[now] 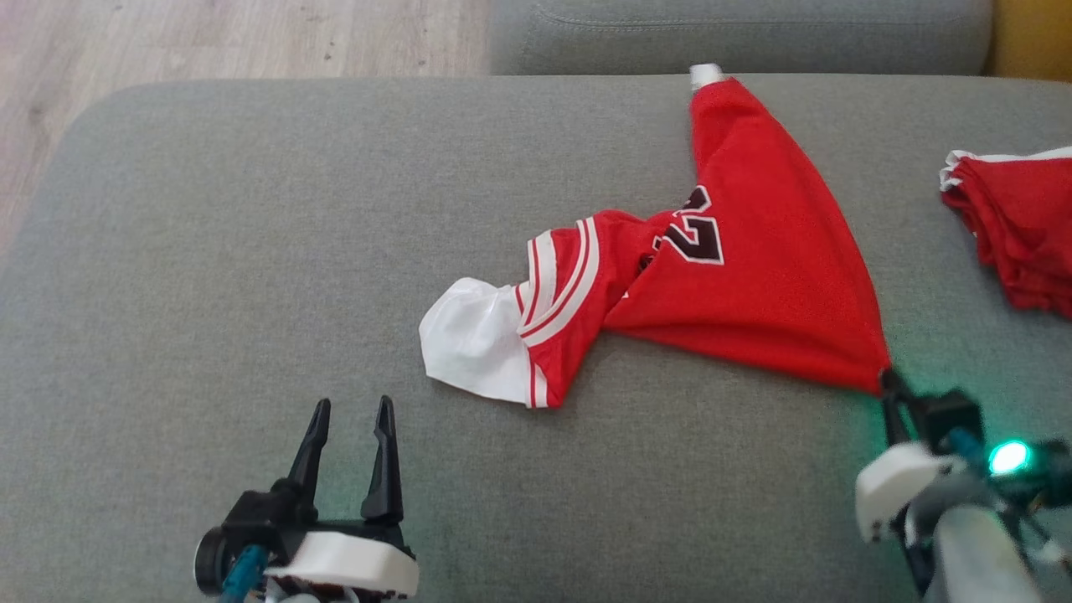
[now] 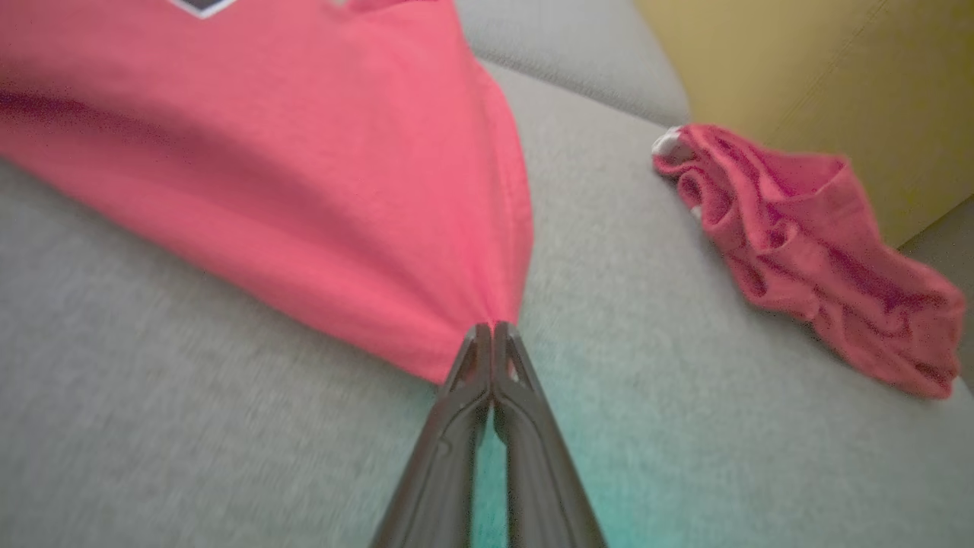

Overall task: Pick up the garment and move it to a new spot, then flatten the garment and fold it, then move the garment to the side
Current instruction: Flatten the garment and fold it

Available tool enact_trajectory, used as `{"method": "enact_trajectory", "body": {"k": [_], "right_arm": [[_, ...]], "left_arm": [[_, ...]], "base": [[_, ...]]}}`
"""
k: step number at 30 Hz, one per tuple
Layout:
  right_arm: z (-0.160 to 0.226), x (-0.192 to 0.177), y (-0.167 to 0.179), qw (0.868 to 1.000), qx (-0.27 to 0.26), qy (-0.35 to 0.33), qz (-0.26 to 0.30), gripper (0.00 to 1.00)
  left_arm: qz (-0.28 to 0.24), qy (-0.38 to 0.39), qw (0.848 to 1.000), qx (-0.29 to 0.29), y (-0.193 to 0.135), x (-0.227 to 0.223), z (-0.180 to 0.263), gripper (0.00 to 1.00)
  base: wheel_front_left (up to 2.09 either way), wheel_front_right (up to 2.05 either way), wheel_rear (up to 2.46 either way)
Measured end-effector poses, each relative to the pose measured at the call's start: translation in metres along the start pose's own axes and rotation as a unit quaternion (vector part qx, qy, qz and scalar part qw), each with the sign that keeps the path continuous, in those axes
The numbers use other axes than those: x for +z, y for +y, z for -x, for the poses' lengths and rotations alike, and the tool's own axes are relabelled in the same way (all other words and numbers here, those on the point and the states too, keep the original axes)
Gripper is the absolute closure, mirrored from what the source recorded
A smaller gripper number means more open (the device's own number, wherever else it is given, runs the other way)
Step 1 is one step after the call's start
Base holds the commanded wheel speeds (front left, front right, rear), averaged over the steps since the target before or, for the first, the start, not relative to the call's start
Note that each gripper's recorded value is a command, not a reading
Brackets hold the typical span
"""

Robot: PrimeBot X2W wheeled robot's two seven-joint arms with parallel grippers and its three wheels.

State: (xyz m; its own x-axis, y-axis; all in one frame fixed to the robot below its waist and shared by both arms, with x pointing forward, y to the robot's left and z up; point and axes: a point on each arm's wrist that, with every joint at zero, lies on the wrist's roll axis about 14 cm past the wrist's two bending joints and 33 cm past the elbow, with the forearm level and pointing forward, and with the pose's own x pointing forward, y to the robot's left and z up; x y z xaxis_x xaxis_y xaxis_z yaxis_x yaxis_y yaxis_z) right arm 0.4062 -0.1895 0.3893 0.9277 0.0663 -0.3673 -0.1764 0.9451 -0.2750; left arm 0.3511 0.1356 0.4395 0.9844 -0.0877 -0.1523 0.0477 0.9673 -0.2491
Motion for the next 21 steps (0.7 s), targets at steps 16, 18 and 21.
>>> {"method": "enact_trajectory", "body": {"k": [16, 18, 21], "right_arm": [[0.01, 0.045, 0.02, 0.994, 0.02, -0.08, -0.076, 0.0], [0.015, 0.055, 0.016, 0.991, 0.014, -0.101, -0.091, 0.0], [0.024, 0.065, 0.012, 0.986, 0.008, -0.123, -0.11, 0.0]], "left_arm": [[-0.007, -0.013, 1.0, -0.007, -0.004, 0.008, 0.004, 0.0], [-0.009, -0.01, 1.0, -0.02, -0.011, 0.007, 0.004, 0.0], [-0.01, 0.007, 0.999, -0.053, -0.029, -0.001, 0.003, 0.0]], "base": [[0.0, 0.0, 0.0], [0.0, 0.0, 0.0], [0.0, 0.0, 0.0]]}}
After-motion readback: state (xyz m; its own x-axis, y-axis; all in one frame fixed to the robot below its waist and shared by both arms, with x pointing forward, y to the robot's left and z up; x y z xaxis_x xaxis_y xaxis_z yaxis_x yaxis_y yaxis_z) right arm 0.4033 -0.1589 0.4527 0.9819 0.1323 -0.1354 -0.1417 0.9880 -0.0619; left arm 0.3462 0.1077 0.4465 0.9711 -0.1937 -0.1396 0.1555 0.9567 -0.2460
